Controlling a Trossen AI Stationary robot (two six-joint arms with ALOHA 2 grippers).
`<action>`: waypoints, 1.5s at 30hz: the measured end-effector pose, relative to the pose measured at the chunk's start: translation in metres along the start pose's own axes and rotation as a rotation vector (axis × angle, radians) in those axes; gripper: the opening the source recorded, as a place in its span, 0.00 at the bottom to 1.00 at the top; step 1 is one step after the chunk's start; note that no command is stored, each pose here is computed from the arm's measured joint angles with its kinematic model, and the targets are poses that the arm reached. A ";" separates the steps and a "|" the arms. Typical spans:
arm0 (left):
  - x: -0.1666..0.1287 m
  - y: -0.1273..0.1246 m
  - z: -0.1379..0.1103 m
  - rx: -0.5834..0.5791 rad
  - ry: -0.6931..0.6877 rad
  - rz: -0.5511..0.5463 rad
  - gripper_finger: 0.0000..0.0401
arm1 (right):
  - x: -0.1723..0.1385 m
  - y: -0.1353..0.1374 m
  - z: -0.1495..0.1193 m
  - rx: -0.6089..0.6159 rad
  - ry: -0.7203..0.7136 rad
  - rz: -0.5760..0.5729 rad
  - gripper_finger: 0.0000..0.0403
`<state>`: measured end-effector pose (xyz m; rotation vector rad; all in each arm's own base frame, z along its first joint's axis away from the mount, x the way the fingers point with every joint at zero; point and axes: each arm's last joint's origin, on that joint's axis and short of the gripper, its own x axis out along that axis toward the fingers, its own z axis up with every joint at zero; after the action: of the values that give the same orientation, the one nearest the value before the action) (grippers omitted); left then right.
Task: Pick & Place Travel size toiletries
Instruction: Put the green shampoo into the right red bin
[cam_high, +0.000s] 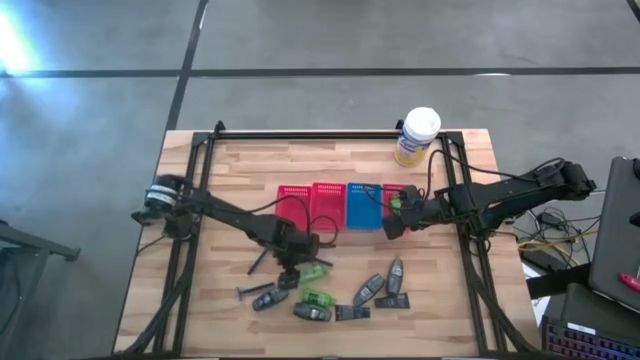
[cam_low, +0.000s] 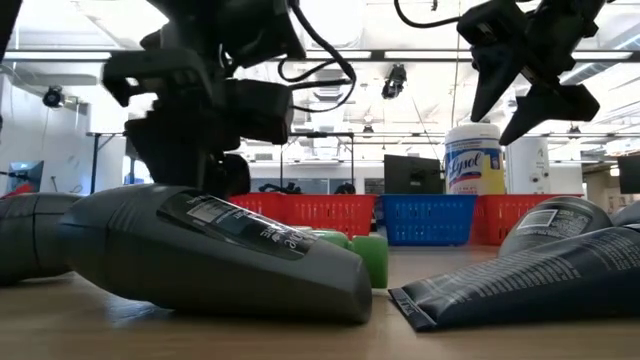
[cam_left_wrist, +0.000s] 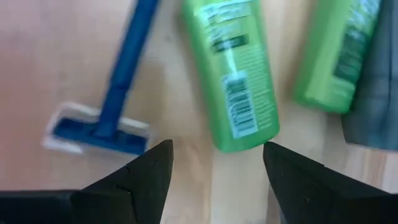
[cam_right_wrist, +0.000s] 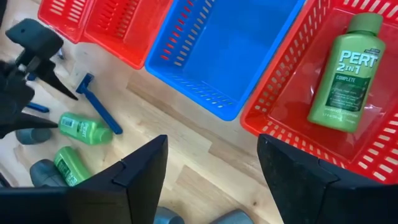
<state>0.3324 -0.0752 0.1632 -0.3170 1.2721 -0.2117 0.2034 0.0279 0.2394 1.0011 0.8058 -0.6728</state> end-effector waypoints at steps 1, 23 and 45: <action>-0.001 0.001 0.001 -0.019 -0.005 0.001 0.64 | 0.000 0.000 0.000 0.000 0.000 0.000 0.62; 0.000 -0.024 0.012 0.138 -0.140 0.103 0.79 | 0.005 -0.005 -0.002 -0.033 0.006 -0.019 0.72; 0.026 -0.023 0.009 0.220 -0.109 0.226 0.62 | 0.007 -0.008 -0.004 -0.037 0.008 -0.029 0.60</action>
<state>0.3483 -0.1046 0.1503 0.0049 1.1542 -0.1376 0.2001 0.0272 0.2290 0.9610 0.8382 -0.6772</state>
